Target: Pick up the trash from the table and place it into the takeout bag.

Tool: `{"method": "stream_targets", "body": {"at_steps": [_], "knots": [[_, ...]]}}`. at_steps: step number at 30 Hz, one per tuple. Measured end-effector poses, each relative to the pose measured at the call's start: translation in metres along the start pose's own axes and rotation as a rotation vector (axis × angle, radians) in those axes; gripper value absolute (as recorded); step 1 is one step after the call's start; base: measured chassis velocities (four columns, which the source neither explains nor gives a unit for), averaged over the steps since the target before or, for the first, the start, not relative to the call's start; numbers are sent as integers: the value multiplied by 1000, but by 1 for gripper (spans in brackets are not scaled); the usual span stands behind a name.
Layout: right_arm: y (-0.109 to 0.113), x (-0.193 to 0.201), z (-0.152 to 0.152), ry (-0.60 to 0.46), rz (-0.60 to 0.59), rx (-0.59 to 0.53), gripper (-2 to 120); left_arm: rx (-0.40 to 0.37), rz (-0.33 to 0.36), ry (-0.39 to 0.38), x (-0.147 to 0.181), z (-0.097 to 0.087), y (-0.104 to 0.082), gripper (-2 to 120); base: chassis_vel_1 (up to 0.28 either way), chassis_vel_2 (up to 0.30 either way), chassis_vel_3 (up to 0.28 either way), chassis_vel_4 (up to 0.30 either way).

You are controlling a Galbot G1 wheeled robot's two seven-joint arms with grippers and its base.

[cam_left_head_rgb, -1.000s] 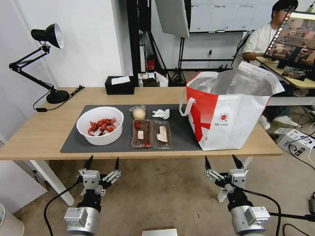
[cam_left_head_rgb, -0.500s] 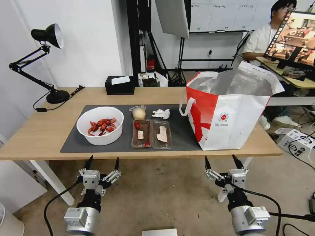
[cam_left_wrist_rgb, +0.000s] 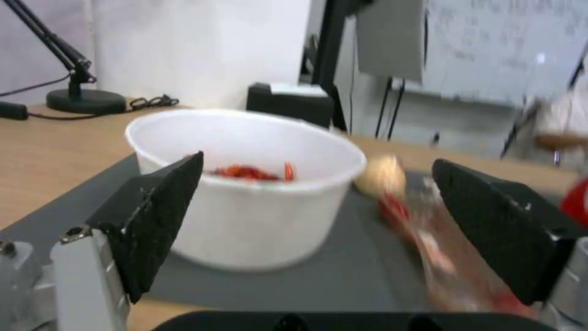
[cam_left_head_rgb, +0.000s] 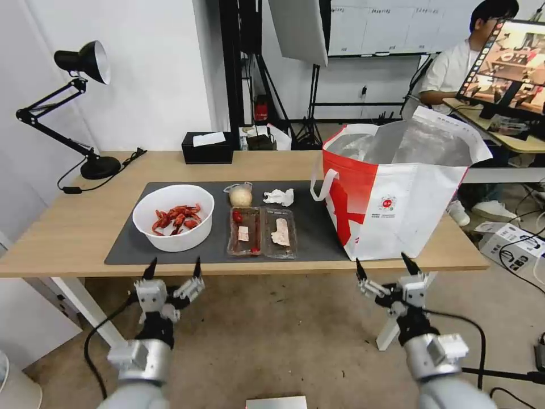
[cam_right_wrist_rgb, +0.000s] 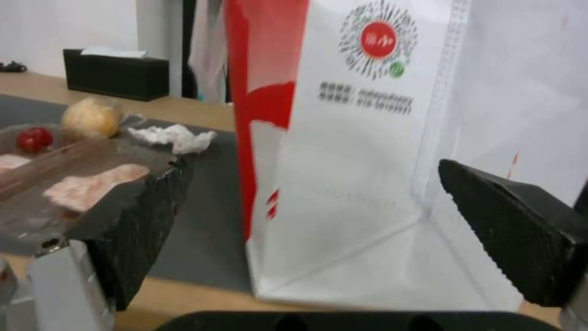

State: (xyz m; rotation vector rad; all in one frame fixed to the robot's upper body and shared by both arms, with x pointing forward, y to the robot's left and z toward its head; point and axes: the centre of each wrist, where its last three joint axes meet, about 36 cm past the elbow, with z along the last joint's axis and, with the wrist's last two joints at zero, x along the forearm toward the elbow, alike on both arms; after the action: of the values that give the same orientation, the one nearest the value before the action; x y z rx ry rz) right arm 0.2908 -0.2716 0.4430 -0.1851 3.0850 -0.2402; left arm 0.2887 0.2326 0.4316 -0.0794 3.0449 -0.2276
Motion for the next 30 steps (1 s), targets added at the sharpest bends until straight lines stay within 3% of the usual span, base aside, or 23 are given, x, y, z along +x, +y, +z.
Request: {"method": "stream_targets", "body": {"at_steps": [3, 25, 29, 30], "knots": [[-11, -16, 3, -10, -31, 11, 100, 31, -6, -21, -7, 6, 3, 100, 0, 0, 0, 0], [13, -13, 18, 51, -78, -91, 100, -2, 20, 28, 7, 18, 9, 100, 0, 0, 0, 0], [22, -12, 10, 78, -85, -236, 100, -3, 26, 35, 10, 19, 8, 100, 0, 0, 0, 0], [29, -12, -1, 108, -90, -385, 100, -5, 28, 37, 11, 19, 9, 100, 0, 0, 0, 0]]}}
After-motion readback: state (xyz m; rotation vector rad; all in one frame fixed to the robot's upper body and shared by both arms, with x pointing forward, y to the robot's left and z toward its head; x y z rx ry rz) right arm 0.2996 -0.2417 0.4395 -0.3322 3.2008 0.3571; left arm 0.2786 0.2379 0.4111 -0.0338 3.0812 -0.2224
